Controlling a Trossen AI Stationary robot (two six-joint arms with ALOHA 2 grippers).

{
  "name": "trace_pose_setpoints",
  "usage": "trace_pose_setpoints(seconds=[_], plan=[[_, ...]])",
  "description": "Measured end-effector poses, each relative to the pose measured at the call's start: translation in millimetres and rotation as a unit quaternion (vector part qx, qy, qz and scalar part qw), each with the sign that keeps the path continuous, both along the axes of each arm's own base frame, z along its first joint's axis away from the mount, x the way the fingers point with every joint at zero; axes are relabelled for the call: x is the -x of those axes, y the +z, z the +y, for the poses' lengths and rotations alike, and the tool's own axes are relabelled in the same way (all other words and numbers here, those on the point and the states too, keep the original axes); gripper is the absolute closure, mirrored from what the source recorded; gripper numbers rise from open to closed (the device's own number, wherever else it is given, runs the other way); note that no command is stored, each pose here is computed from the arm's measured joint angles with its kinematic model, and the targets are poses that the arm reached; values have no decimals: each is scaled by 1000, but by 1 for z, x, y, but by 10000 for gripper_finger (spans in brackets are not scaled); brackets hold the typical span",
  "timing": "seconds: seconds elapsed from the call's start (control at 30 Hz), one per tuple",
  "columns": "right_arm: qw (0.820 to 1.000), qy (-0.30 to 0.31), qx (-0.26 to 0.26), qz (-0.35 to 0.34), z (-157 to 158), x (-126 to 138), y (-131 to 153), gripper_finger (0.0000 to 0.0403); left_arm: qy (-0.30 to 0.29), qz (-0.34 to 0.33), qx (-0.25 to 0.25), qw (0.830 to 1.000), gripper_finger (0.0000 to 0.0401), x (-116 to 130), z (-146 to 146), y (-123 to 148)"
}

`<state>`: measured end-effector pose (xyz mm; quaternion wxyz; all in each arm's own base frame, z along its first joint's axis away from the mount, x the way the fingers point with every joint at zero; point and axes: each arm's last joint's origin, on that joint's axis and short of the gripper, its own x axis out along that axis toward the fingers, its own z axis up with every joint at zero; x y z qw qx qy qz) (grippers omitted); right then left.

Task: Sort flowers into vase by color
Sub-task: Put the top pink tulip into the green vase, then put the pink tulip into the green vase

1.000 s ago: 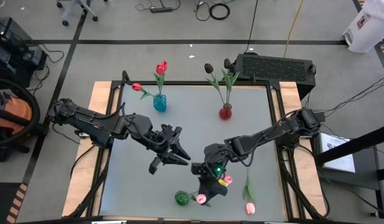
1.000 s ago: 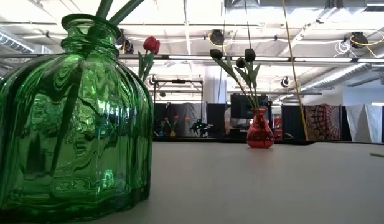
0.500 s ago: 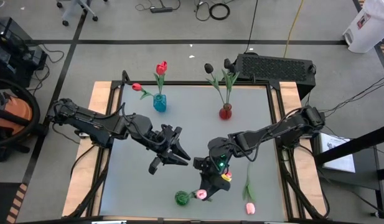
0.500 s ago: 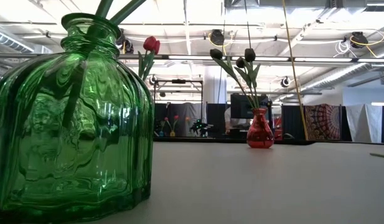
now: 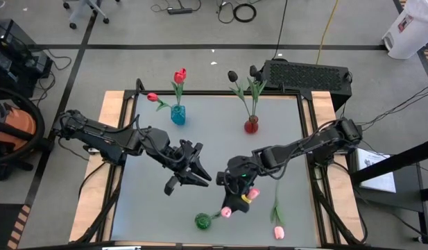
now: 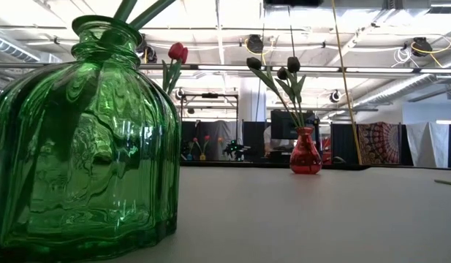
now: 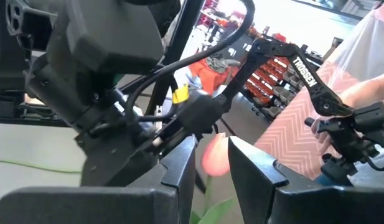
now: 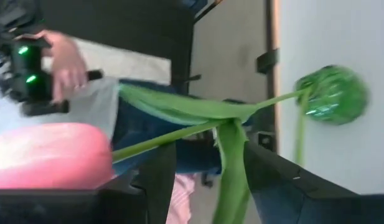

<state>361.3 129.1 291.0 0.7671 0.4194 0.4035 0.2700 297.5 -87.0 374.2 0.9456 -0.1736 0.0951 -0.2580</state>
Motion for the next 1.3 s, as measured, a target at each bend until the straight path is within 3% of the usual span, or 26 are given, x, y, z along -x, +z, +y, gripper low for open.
trace_pose_setpoints(seconds=[0.4,0.83,1.3], plan=[[996,-77,37,-9,-19,-7,-2,222,-1,0,0,1000,299,0,0,0],[1000,-3,-4,0,-16,-4,1,222,-2,0,1,1000,299,0,0,0],[997,-45,1,-55,-34,13,37,222,-1,4,7,1000,299,0,0,0]])
